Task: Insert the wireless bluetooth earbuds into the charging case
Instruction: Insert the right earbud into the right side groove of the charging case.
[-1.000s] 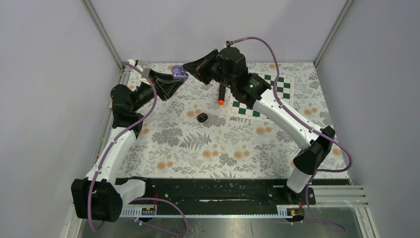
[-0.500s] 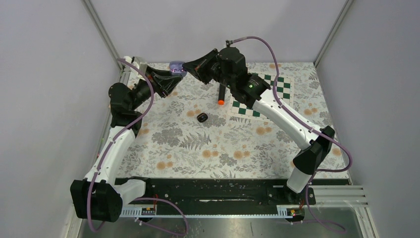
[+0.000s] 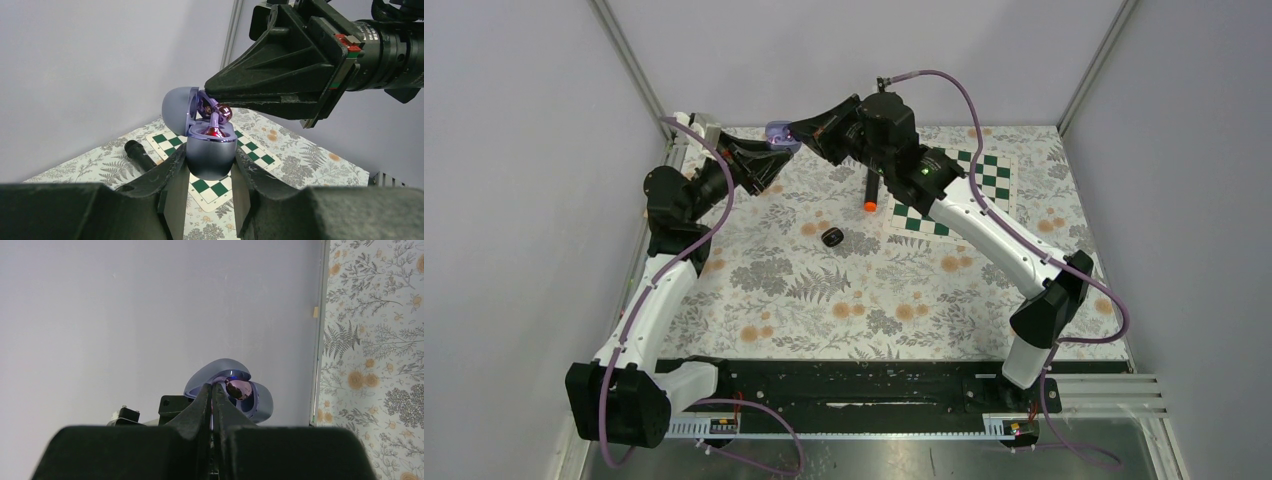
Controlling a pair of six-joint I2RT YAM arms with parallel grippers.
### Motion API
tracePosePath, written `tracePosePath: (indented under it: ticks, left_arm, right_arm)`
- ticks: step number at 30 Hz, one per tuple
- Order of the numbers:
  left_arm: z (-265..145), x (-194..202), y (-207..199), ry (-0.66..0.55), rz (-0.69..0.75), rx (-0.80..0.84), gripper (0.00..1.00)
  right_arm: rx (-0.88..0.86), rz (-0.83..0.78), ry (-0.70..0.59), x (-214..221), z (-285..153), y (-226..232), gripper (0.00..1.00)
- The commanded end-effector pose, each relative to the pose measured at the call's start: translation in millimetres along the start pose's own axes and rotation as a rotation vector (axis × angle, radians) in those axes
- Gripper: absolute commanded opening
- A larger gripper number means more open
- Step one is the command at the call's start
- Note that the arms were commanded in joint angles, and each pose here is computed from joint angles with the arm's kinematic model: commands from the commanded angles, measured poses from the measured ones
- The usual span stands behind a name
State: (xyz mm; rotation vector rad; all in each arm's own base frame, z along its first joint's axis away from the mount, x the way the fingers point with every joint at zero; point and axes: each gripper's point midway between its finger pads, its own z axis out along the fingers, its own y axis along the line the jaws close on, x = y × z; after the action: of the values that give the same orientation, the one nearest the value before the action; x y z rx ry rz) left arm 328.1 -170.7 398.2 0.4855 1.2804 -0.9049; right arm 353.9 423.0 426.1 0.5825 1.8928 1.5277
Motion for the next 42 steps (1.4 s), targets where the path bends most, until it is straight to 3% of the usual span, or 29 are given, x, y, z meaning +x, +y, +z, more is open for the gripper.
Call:
tracePosePath:
  ticks: [1,42]
  left_arm:
    - [6.3,-36.4,-3.0,-0.091,0.044,-0.016,0.00]
    - [7.5,-39.7,-13.6,-0.091,0.043,0.014,0.00]
  right_arm:
    - [-0.054,-0.015,-0.026,-0.8,-5.0,20.0,0.00]
    - [-0.008,-0.105,-0.140,-2.2,15.4,9.0,0.00]
